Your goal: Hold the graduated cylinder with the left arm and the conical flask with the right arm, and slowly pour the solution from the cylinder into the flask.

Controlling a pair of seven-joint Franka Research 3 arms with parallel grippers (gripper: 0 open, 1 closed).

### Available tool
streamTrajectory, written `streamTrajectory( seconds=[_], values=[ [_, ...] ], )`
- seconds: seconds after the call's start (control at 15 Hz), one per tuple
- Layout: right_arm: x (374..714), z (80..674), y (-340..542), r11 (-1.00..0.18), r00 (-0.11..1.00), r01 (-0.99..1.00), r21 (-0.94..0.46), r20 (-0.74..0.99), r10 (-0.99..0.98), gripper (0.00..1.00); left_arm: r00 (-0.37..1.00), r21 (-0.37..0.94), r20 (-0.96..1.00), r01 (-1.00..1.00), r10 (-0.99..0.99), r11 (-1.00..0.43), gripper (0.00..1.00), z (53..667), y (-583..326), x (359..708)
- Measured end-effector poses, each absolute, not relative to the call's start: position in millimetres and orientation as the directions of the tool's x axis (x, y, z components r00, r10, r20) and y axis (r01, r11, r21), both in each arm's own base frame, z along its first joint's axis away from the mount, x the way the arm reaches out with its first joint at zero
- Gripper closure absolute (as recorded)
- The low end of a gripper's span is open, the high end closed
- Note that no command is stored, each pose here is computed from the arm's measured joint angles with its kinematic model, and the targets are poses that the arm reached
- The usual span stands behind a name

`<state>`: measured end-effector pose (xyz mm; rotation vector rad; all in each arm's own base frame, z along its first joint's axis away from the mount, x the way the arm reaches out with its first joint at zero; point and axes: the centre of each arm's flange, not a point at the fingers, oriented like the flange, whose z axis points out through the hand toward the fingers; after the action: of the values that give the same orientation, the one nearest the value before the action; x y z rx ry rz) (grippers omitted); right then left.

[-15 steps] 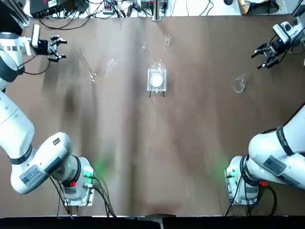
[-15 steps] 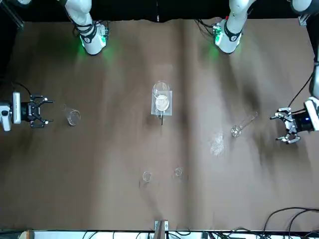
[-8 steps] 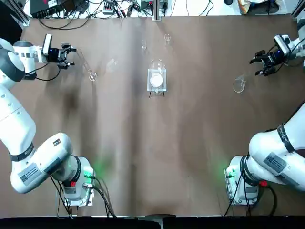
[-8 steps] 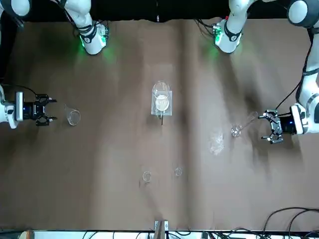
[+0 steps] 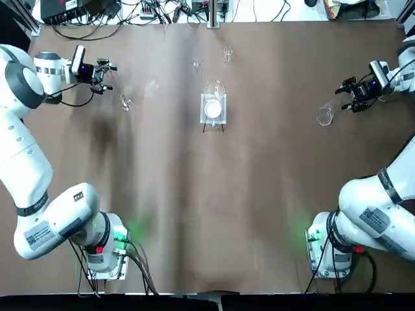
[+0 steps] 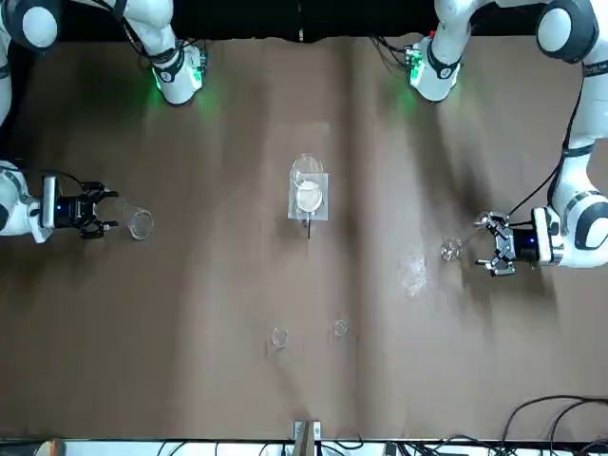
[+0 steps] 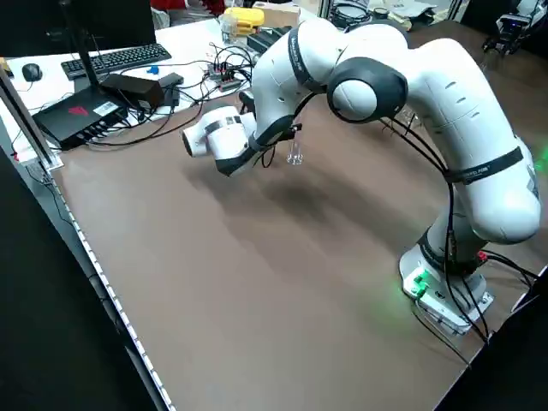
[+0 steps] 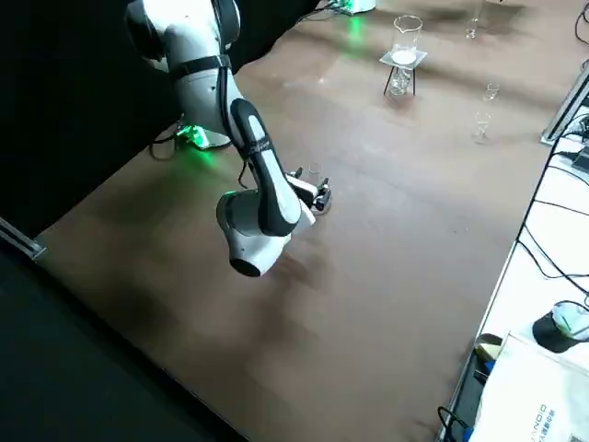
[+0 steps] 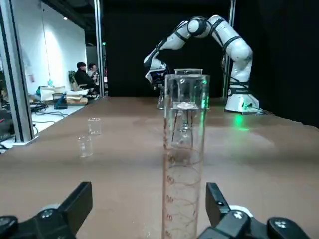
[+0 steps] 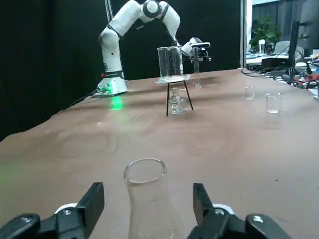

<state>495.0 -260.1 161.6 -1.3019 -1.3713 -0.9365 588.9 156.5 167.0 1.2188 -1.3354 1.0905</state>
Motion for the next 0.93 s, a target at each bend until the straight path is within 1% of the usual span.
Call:
streamTrajectory(
  seconds=[0.2, 0.47, 0.6, 0.93],
  values=[
    [491.6, 155.1, -254.8, 0.141, 0.05, 0.987, -0.078, 0.981, 0.19, 0.19, -0.014, -0.004, 0.995, -0.995, -0.103, 0.096, 0.0, 167.3, 156.7, 587.7],
    [490.2, 154.6, -249.1, 0.151, 0.04, 0.986, -0.065, 0.986, 0.161, 0.22, -0.003, 0.007, 0.995, -0.995, -0.095, 0.104, 0.0, 162.7, 153.2, 584.8],
    [490.8, 154.2, -247.2, 0.155, 0.03, 0.986, -0.055, 0.987, 0.157, 0.24, 0.007, 0.018, 0.995, -0.993, -0.095, 0.119, 0.0, 159.1, 148.0, 581.6],
    [489.8, 147.0, -242.8, 0.161, 0.036, 0.985, -0.06, 0.989, 0.146, 0.25, 0.014, 0.03, 0.995, -0.986, -0.098, 0.165, 0.0, 157.9, 141.4, 577.7]
  ],
)
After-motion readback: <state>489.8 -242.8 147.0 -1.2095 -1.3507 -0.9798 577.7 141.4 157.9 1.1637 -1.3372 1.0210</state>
